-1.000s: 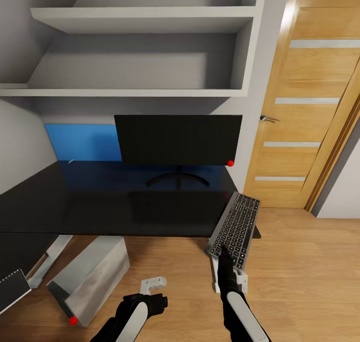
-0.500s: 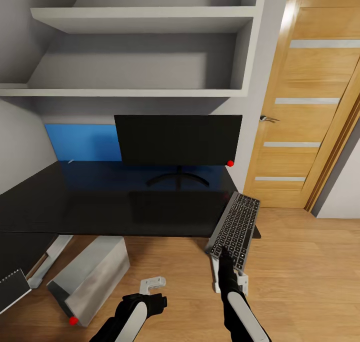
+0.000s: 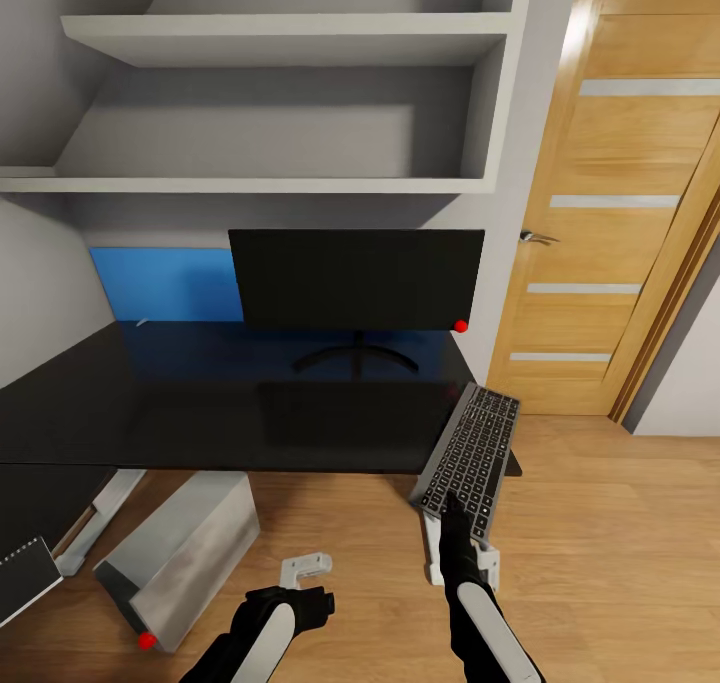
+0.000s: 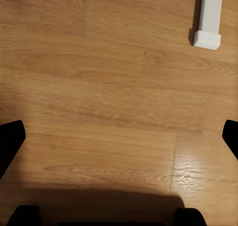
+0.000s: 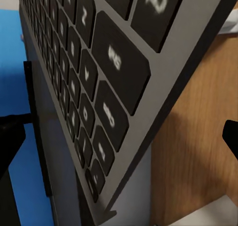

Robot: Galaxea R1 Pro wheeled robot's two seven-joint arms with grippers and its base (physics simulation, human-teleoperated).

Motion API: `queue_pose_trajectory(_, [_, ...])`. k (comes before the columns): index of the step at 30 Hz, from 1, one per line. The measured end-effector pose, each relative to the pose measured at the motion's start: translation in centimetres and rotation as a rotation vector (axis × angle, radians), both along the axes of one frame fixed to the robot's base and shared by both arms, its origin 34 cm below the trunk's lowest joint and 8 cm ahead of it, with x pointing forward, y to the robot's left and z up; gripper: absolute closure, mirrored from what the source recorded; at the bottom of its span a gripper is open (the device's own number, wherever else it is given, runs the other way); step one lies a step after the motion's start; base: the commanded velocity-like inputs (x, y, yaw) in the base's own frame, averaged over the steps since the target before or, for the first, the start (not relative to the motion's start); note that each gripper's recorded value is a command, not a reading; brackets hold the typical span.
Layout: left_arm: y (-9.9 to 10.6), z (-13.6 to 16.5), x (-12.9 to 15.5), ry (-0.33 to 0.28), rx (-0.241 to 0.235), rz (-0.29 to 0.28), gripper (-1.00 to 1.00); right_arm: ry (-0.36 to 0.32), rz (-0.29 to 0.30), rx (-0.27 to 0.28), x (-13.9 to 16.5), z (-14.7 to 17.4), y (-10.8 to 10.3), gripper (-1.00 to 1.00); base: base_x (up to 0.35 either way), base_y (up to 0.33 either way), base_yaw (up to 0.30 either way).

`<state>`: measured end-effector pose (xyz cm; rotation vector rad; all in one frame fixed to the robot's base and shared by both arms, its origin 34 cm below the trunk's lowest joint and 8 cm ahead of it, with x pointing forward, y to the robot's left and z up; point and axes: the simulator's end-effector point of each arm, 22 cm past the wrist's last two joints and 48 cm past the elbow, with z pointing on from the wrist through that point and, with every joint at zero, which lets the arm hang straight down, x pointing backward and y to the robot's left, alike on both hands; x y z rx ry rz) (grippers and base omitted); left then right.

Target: In the bedroom, organize the workspace by keeping the computer under the desk, ensuring the monitor is on the desk, placing the keyboard on the desk next to the monitor, placing the mouse on the desk next to the keyboard, moving the folder from the swivel chair onto the desk next to the mouse, stacking the notebook on top of the folder with the pen on top of the notebook, and positioning the swivel chair next to the desk.

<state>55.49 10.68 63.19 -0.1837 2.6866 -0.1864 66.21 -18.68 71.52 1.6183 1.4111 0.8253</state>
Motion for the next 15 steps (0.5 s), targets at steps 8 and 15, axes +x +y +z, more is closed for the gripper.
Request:
queue_pose_trajectory(8, [0.0,0.0,0.0,0.001,0.001,0.0,-1.0,-0.05,0.001,-0.015,0.5,1.1,0.0,-1.0,0.0,0.0,0.0])
queue_pose_trajectory(15, [0.0,-0.1,-0.1,0.002,0.001,0.0,-1.0,-0.129,0.009,-0.033,1.1,2.8,0.0,-1.0,0.0,0.0,0.0])
